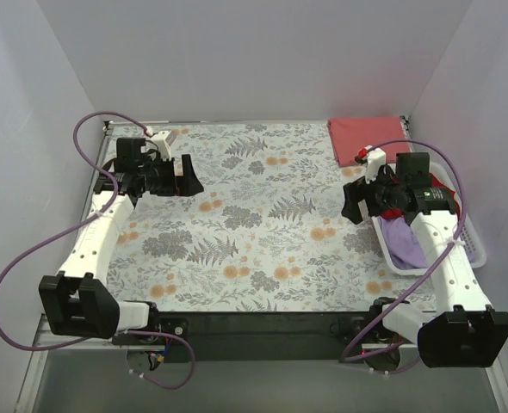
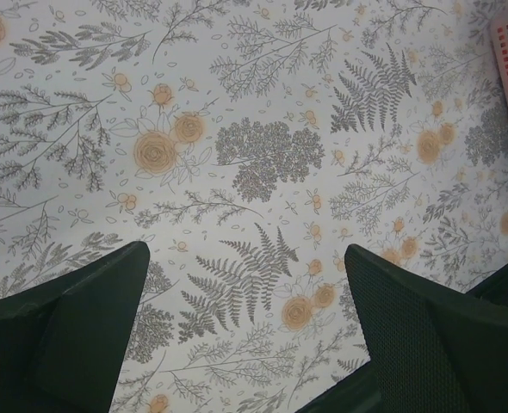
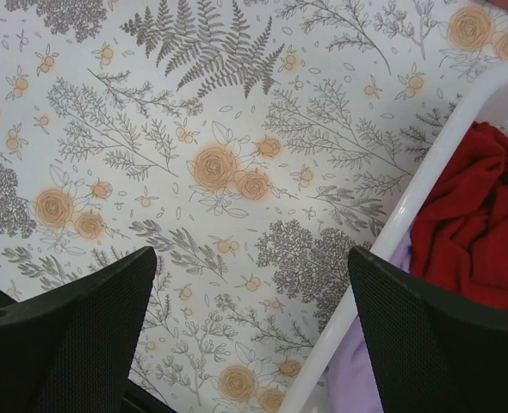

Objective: Fold and stack the t-shirts
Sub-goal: Grab the tshirt from the pile

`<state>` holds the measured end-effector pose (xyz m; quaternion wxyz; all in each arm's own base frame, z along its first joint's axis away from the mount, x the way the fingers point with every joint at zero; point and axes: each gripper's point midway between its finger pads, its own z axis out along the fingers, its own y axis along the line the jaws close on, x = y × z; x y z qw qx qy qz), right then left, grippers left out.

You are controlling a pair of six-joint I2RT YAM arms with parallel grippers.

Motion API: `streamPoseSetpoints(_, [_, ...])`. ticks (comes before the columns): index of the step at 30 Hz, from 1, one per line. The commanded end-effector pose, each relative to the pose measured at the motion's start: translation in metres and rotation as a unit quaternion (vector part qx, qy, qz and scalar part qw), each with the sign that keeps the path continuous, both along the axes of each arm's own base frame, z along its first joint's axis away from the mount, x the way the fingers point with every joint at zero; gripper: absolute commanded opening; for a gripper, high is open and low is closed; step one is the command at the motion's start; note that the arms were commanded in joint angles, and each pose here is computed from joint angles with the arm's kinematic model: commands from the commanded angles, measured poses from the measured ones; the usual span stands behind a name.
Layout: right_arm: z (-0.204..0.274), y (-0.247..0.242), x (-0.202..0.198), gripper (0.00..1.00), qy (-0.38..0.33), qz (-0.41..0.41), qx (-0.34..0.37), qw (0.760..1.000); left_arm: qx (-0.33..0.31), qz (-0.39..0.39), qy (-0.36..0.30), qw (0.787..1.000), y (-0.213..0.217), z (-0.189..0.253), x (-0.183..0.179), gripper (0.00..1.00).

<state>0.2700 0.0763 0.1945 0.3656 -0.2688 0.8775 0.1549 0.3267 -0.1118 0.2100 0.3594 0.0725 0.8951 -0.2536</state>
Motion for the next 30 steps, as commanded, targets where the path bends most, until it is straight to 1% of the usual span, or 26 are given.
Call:
streamPoseSetpoints(1, [0.032, -0.002, 0.018, 0.98, -0.040, -0.008, -0.001, 0.999, 0.018, -0.018, -0.051, 0.998, 0.002, 0.033, 0.015, 0.98])
streamPoseSetpoints(2, [0.040, -0.005, 0.025, 0.99, -0.041, -0.010, -0.011, 0.999, 0.017, -0.028, -0.037, 0.999, 0.000, 0.029, 0.015, 0.98])
streamPoseSetpoints(5, [0.049, -0.013, 0.040, 0.98, -0.039, -0.005, -0.042, 0.998, 0.007, -0.042, -0.030, 0.999, -0.006, 0.043, 0.023, 0.98])
streamPoseSetpoints(6, [0.052, -0.017, 0.045, 0.99, -0.039, -0.009, -0.052, 0.998, -0.003, -0.048, -0.017, 0.999, -0.010, 0.040, 0.026, 0.98])
streamPoseSetpoints(7, [0.054, -0.023, 0.051, 0.98, -0.039, -0.023, -0.062, 0.997, -0.010, -0.053, -0.011, 0.998, -0.012, 0.040, 0.027, 0.98])
streamPoseSetpoints(8, [0.047, -0.031, 0.057, 0.98, -0.023, -0.034, -0.074, 0.996, -0.016, -0.060, -0.008, 0.998, -0.015, 0.043, 0.027, 0.98])
streamPoseSetpoints(9, [0.058, -0.037, 0.064, 0.98, -0.033, -0.044, -0.079, 0.995, -0.020, -0.064, -0.011, 0.998, -0.017, 0.047, 0.031, 0.98])
streamPoseSetpoints(11, [0.053, -0.061, 0.073, 0.98, -0.011, -0.077, -0.089, 0.993, -0.020, -0.052, -0.016, 0.998, -0.016, 0.051, 0.037, 0.98])
streamPoseSetpoints(12, [0.059, -0.070, 0.079, 0.98, -0.015, -0.089, -0.091, 0.992, -0.016, -0.044, -0.019, 0.999, -0.013, 0.053, 0.041, 0.98])
streamPoseSetpoints(13, [0.057, -0.091, 0.082, 0.98, -0.007, -0.114, -0.095, 0.989, -0.018, -0.041, -0.020, 0.999, -0.013, 0.053, 0.042, 0.98])
streamPoseSetpoints(15, [0.044, -0.115, 0.090, 0.98, 0.012, -0.130, -0.111, 0.985, -0.022, -0.039, -0.020, 0.999, -0.013, 0.054, 0.043, 0.98])
streamPoseSetpoints(16, [0.041, -0.138, 0.091, 0.99, 0.018, -0.155, -0.114, 0.981, -0.026, -0.041, -0.016, 0.999, -0.014, 0.051, 0.043, 0.98])
streamPoseSetpoints(17, [0.028, -0.149, 0.096, 0.98, 0.035, -0.160, -0.116, 0.980, -0.029, -0.042, -0.017, 0.999, -0.015, 0.051, 0.043, 0.98])
streamPoseSetpoints(19, [0.021, -0.175, 0.098, 0.98, 0.049, -0.190, -0.118, 0.974, -0.032, -0.044, -0.016, 0.998, -0.016, 0.051, 0.044, 0.98])
streamPoseSetpoints(20, [0.010, -0.183, 0.101, 0.98, 0.064, -0.196, -0.119, 0.971, -0.031, -0.043, -0.011, 0.999, -0.016, 0.049, 0.045, 0.98])
streamPoseSetpoints(22, [0.004, -0.200, 0.105, 0.99, 0.071, -0.210, -0.120, 0.968, -0.031, -0.043, -0.012, 0.999, -0.016, 0.051, 0.047, 0.98])
streamPoseSetpoints(23, [-0.007, -0.204, 0.107, 0.98, 0.085, -0.211, -0.116, 0.967, -0.030, -0.044, -0.011, 0.999, -0.016, 0.050, 0.047, 0.98])
streamPoseSetpoints(25, [-0.013, -0.213, 0.112, 0.98, 0.092, -0.219, -0.113, 0.965, -0.027, -0.042, -0.013, 0.999, -0.015, 0.049, 0.049, 0.98])
streamPoseSetpoints(29, [-0.034, -0.221, 0.132, 0.98, 0.111, -0.224, -0.099, 0.963, -0.026, -0.042, -0.006, 0.999, -0.015, 0.042, 0.052, 0.98])
streamPoseSetpoints(30, [-0.032, -0.223, 0.139, 0.98, 0.105, -0.227, -0.096, 0.963, -0.026, -0.042, -0.005, 0.999, -0.015, 0.041, 0.052, 0.98])
